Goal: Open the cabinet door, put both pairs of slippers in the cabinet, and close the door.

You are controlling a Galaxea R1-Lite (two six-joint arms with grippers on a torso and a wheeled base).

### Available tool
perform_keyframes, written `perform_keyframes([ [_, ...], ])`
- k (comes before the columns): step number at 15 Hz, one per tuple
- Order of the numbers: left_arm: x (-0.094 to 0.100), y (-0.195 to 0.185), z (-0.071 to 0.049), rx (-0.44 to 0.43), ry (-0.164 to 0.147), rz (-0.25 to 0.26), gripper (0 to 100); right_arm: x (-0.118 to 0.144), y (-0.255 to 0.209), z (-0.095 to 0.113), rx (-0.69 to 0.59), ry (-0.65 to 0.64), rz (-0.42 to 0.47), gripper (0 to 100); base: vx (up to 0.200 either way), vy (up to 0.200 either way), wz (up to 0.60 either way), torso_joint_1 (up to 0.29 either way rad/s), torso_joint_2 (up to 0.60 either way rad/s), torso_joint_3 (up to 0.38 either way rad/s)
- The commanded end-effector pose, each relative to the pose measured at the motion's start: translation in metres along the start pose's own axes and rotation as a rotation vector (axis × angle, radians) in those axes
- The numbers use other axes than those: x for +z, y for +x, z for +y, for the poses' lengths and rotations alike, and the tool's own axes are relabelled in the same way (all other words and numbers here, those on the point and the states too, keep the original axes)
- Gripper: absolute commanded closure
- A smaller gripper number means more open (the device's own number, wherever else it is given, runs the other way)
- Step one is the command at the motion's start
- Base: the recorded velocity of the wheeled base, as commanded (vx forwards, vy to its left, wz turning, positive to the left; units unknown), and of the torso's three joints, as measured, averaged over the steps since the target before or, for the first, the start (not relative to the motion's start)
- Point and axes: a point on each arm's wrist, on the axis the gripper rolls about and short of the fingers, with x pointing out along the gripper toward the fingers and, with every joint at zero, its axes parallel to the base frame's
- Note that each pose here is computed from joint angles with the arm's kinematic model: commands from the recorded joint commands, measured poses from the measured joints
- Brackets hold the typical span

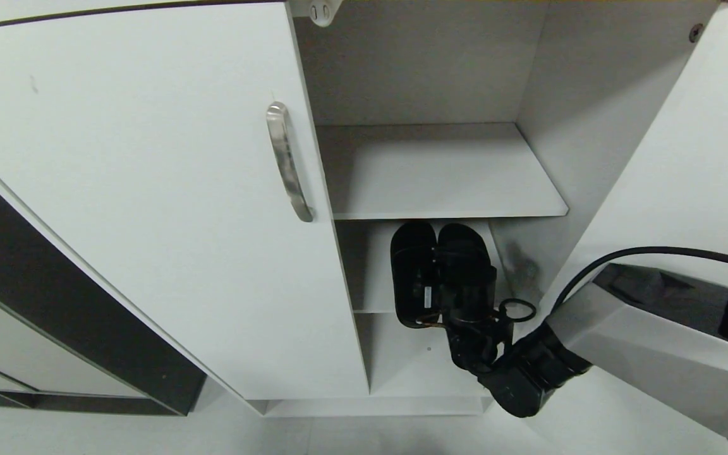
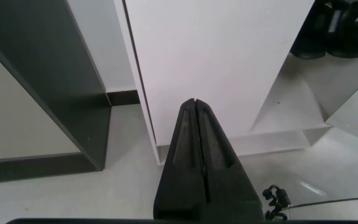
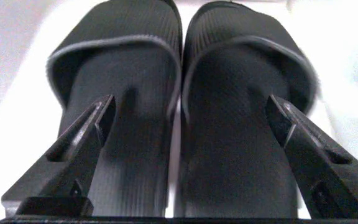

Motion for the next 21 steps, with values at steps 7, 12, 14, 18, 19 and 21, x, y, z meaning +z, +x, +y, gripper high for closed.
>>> perform_keyframes([
  [7,0.0,0.0,0.0,-0.001,0.0,0.001,100,0.018,-0.085,-0.015,0.108,-0.014,0.014,0,-0.086,0.0,0.0,0.001,0.0,0.001],
  [12,0.0,0.0,0.0,-0.001,0.0,0.001,100,0.018,-0.088,-0.015,0.113,-0.009,0.007,0,-0.2,0.0,0.0,0.001,0.0,0.002],
  [14,0.0,0.0,0.0,0.0,0.0,0.001,100,0.018,-0.088,-0.014,0.114,-0.008,0.006,0,0.0,0.0,0.0,0.0,0.0,0.0],
  [18,0.0,0.0,0.0,-0.001,0.001,0.001,100,0.018,-0.088,-0.014,0.113,-0.007,0.005,0,0.0,0.0,0.0,0.0,0.0,0.0],
  [19,0.0,0.0,0.0,-0.001,0.001,0.001,100,0.017,-0.089,-0.015,0.114,-0.01,0.009,0,0.0,0.0,0.0,0.0,0.0,0.0],
  [21,0.0,0.0,0.0,-0.001,0.001,0.001,100,0.018,-0.089,-0.015,0.113,-0.008,0.006,0,0.0,0.0,0.0,0.0,0.0,0.0],
])
